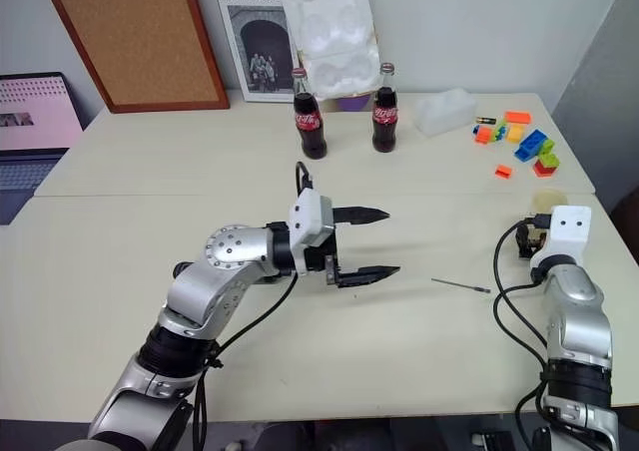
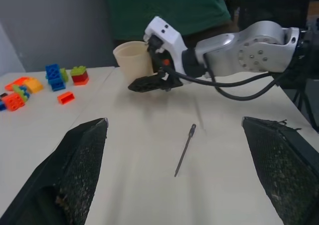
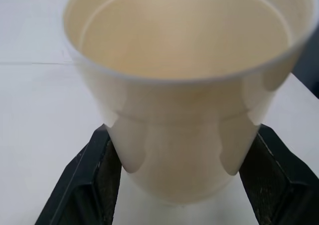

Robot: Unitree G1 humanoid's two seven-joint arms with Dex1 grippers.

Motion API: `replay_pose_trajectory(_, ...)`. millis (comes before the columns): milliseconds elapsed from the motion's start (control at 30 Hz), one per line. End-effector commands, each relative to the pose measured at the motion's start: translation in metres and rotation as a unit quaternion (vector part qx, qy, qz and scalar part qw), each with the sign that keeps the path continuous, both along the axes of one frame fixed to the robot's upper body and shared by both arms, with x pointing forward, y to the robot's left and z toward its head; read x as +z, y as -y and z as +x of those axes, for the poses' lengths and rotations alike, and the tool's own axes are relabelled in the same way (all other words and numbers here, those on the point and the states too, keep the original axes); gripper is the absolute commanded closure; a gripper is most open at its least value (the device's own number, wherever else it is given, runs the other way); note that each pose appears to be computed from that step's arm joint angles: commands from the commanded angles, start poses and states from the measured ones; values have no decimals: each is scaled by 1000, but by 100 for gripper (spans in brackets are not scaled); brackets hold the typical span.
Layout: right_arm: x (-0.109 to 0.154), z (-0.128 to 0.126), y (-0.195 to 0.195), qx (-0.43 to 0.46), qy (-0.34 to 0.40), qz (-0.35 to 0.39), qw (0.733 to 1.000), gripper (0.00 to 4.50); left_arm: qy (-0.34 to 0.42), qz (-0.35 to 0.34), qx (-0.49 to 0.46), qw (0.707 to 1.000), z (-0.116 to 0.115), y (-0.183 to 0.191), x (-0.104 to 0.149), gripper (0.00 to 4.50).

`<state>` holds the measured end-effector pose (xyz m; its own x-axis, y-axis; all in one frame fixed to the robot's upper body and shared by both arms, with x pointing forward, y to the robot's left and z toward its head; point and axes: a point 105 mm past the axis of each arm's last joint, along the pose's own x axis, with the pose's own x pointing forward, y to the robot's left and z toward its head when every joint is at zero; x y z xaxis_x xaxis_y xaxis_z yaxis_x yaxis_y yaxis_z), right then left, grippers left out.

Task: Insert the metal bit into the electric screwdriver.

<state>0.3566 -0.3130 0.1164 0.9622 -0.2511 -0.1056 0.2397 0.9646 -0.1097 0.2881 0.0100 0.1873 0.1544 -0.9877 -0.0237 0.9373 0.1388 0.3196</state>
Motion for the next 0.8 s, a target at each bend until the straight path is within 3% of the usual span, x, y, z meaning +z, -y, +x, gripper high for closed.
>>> replay_pose_trajectory(33,2,3,8,-24,19,26,999,162,46,7,-12,999,-1,14,3,0)
replay_pose_trajectory(100,2,2,7,-26,23,35,999,91,45,4,-17,999,-3,17,2,0)
replay_pose_trajectory(233,5,0,3,-23,26,35,999,4,41,1,-19,999,-5,17,-1,0)
replay_pose_trajectory(367,10,-6,-5,-15,33,38,999,4,35,3,-10,999,-2,12,-4,0)
replay_pose_trajectory(633,19,-64,-26,-2,19,21,1000,4,33,27,25,999,7,-17,-4,0)
replay_pose_trajectory(800,22,-96,-48,101,-20,-26,994,4,24,53,55,997,15,-56,6,0)
